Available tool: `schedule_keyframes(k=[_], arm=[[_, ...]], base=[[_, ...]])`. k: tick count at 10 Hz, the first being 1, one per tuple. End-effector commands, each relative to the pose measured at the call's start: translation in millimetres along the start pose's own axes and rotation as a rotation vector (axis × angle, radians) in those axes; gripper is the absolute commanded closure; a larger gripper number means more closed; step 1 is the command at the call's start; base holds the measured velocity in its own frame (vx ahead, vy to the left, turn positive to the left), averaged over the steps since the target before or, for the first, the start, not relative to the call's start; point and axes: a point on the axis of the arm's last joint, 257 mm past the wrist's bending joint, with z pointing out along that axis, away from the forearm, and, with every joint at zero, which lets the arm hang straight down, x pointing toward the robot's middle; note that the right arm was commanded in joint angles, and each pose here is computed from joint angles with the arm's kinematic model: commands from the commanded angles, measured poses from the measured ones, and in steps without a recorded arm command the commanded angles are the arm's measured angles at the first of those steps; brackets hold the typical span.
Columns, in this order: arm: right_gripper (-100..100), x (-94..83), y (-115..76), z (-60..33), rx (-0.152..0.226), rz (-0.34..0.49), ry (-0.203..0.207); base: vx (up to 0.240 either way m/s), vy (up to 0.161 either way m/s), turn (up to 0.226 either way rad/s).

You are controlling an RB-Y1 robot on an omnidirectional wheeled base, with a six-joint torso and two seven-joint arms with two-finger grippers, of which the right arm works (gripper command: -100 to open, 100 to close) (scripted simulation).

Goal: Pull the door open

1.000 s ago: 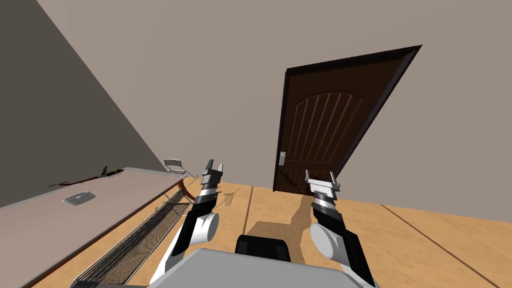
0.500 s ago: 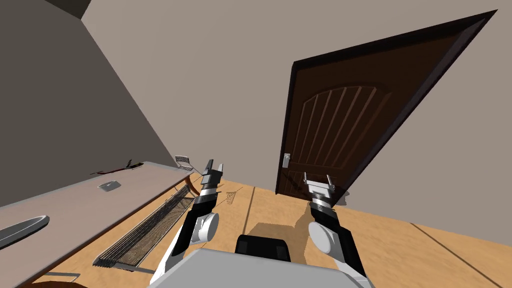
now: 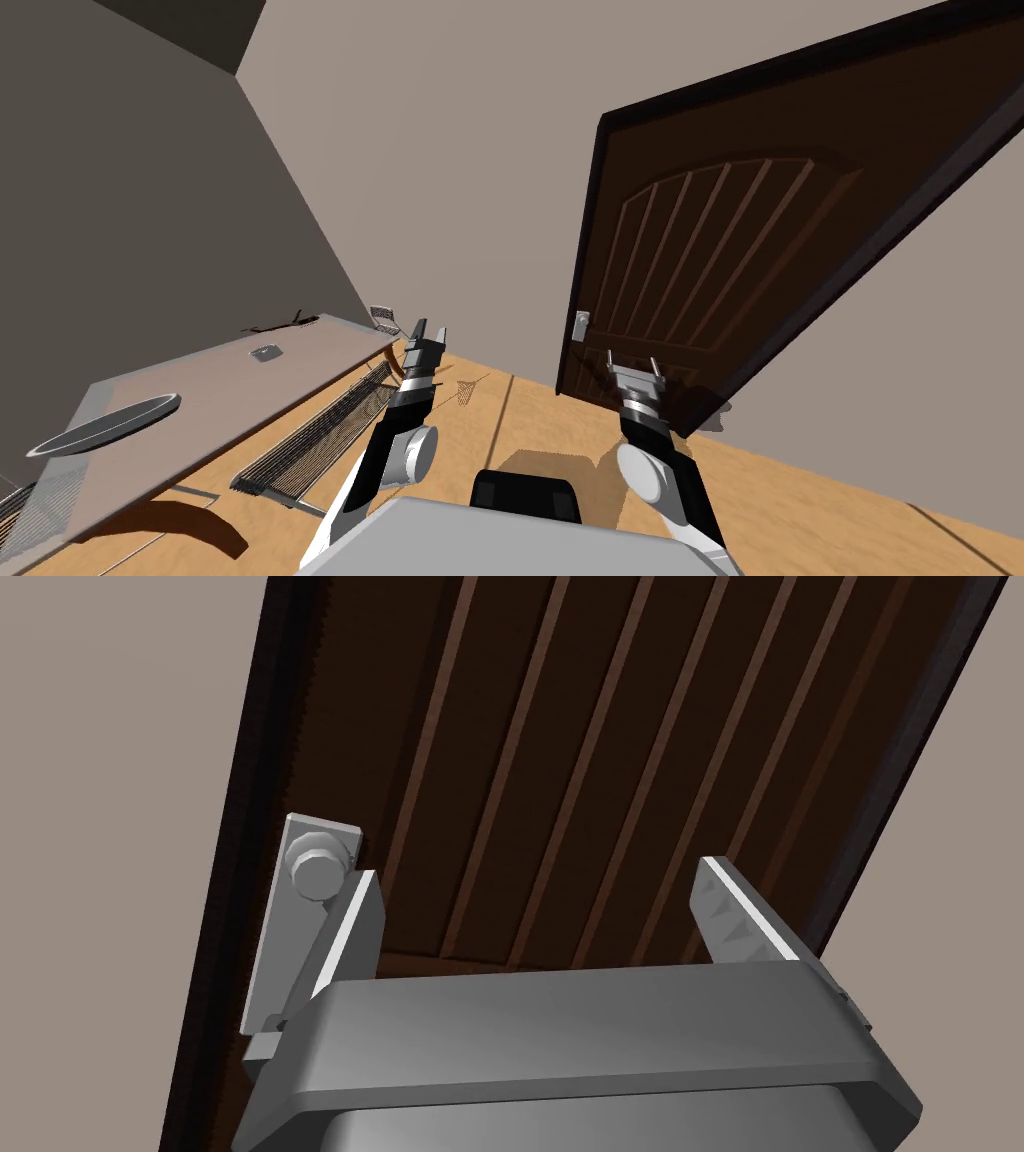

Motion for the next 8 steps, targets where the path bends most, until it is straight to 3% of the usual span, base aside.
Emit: schedule_keyframes(k=[1,3,8], arm=[[-100,-15.6,-2.8,1.5,0.004,0.041,-0.039],[-100,-26.9,-4.0,1.2,0.004,0.072,-0.068],[-100,-75.1,-10.3,-2.4,-0.001,0.189,-0.189]], base=[[0.058,-0.087,0.195],[0.059,-0.08,0.158],[0.047,-0.08,0.187]])
